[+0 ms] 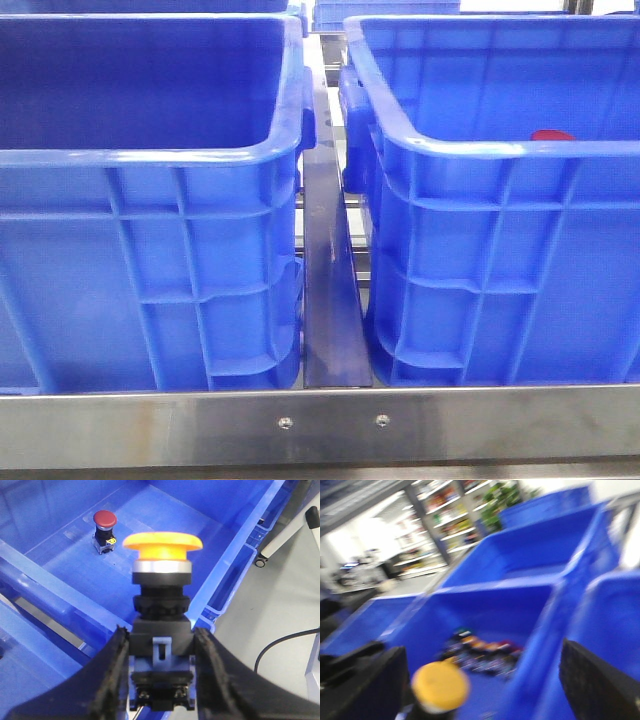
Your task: Pick red and yellow buttons and place in box
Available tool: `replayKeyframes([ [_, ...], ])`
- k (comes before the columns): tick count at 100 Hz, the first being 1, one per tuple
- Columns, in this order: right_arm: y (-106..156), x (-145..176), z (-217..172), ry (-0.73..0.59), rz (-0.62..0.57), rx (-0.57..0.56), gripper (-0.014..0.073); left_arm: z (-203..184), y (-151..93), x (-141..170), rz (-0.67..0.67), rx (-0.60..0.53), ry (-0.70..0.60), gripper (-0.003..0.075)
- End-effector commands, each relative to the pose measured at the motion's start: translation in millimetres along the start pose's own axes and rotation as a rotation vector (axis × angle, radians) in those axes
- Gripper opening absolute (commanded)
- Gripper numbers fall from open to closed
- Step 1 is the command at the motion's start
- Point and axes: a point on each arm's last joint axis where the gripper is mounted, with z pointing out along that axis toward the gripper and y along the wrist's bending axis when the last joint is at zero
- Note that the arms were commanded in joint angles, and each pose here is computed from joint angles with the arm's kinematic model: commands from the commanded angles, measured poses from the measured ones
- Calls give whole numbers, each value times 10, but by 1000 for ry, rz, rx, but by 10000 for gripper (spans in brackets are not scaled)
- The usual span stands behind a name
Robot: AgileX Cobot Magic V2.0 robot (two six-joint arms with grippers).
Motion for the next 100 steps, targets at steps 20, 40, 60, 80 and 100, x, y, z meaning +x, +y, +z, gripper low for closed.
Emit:
replayKeyframes([
  [20,178,-53,252,103,362,-305,631,-115,-34,-177,-4,15,-127,-19],
  [40,111,-5,472,183,428,-353,622,-115,-34,-177,-4,15,-127,-19],
  [60,69,-18,678,233,458,-411,503,-115,-35,-177,-7,16,-127,-19],
  [80,42,-2,728,247,460,-409,193,-114,-35,-169,-7,16,-118,-18],
  [100,42,9,727,255,429,-410,108,-114,-35,-166,-7,16,-115,183],
])
